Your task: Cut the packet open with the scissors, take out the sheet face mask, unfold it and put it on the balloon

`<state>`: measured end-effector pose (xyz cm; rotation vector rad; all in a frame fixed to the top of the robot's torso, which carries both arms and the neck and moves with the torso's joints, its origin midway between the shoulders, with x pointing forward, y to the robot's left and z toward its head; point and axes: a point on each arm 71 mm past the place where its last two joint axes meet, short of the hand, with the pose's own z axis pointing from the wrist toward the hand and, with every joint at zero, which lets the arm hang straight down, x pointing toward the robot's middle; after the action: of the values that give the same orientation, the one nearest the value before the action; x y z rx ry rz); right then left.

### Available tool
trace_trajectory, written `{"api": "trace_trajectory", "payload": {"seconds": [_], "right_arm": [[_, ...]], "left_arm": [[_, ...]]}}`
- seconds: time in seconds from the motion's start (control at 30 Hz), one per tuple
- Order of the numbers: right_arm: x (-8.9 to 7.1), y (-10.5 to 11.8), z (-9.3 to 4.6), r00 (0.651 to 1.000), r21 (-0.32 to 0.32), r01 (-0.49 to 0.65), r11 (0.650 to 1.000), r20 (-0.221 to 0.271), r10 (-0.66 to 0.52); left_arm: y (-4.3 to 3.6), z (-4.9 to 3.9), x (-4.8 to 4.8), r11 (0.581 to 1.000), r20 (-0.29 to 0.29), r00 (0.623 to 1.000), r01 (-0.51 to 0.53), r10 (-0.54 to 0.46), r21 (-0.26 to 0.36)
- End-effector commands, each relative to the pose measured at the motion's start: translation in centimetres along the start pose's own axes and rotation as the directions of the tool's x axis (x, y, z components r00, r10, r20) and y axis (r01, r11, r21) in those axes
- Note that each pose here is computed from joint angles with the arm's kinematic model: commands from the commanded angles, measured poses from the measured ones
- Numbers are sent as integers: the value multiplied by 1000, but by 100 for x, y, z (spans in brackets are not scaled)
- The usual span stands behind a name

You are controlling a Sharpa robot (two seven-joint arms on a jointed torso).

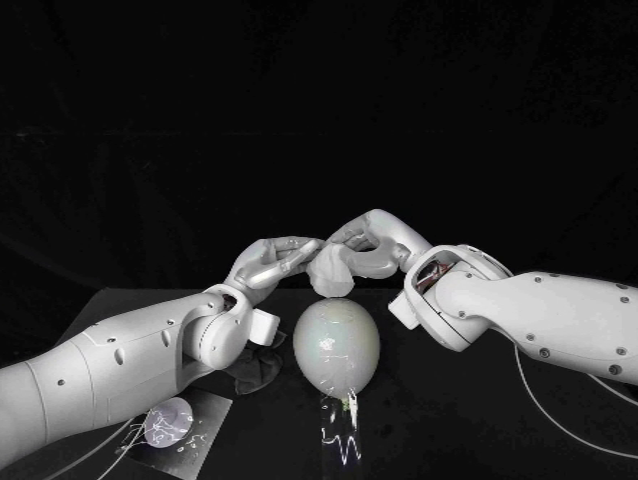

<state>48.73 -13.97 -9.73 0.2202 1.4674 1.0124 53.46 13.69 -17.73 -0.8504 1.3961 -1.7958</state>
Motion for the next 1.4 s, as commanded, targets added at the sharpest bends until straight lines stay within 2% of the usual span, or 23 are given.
{"api": "trace_trajectory", "payload": {"seconds": [0.03,0.27,0.53,0.7,0.8,0.93,1.13,1.4], "right_arm": [[26,7,19,994,19,101,995,-52,-100],[-57,11,102,983,45,185,982,-29,-184],[-89,62,136,982,53,186,981,-26,-185],[-117,69,136,989,80,150,985,-33,-147],[-127,60,121,993,102,117,988,-42,-113],[-159,5,116,997,138,60,989,-50,-54],[-230,-120,171,999,196,-26,980,-27,32],[-262,-181,237,993,225,-115,968,18,114]], "left_arm": [[-15,20,62,998,-34,998,54,-53,20],[-2,41,121,998,-57,996,68,-67,13],[18,55,148,999,-88,996,34,-35,-4],[22,53,152,1000,-100,995,-20,20,2],[19,56,132,998,-88,994,-64,65,17],[12,63,78,984,-62,983,-170,173,54],[7,75,24,932,-40,936,-343,349,113],[28,82,32,822,-44,833,-534,552,196]]}}
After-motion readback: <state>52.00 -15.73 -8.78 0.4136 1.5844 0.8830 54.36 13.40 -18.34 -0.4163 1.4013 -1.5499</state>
